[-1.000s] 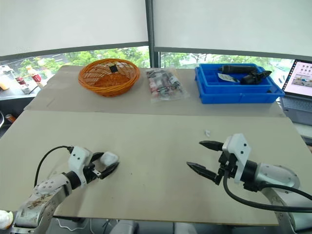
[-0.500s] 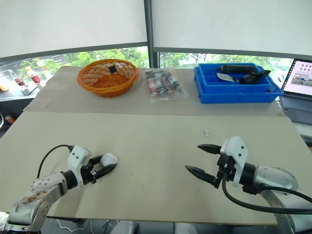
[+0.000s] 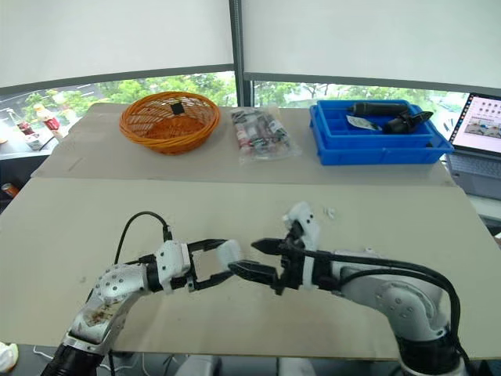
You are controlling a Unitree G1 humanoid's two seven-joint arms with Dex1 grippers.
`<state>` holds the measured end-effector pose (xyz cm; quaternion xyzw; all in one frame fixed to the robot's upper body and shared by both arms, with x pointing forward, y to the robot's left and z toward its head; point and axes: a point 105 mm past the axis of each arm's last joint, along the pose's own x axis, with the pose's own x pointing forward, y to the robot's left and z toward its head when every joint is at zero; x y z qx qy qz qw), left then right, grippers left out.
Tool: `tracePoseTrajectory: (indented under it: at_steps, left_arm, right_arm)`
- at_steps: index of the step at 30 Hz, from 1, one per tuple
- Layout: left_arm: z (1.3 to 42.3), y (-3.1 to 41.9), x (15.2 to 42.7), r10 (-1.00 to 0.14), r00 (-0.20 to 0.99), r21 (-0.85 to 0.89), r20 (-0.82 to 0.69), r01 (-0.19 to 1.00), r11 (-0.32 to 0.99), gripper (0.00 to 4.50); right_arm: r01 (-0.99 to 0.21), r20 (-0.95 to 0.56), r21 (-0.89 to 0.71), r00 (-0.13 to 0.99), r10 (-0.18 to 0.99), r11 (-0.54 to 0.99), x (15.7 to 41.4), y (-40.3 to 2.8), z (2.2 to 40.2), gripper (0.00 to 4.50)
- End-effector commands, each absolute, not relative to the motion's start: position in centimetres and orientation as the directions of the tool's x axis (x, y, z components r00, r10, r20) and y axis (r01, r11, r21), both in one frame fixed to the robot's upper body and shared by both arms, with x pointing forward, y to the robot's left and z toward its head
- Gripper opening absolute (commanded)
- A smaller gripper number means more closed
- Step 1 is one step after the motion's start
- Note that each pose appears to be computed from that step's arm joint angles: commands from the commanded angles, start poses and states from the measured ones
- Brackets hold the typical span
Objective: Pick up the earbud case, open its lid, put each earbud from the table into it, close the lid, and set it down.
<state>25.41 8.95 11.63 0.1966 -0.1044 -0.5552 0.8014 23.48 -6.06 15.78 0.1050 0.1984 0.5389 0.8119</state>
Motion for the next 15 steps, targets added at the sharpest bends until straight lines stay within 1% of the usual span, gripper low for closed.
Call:
tracePoseTrajectory:
  at_steps: [1,6,15]
  left_arm:
    - [13.17,8.44,25.33,-0.941,0.338,0.495,0.005,0.817,0.296,2.57]
    - [13.56,8.17,25.41,-0.943,0.333,0.510,0.015,0.809,0.294,2.57]
    - [14.15,7.62,25.17,-0.949,0.313,0.539,0.024,0.796,0.276,2.57]
  right_arm:
    - [-0.825,-0.198,0.431,0.310,0.930,0.367,23.04,-5.43,15.93,4.50]
    - [-0.803,-0.196,0.494,0.271,0.942,0.334,22.80,-4.93,15.67,4.50]
    - [-0.771,-0.186,0.545,0.272,0.944,0.330,23.37,-4.62,15.52,4.50]
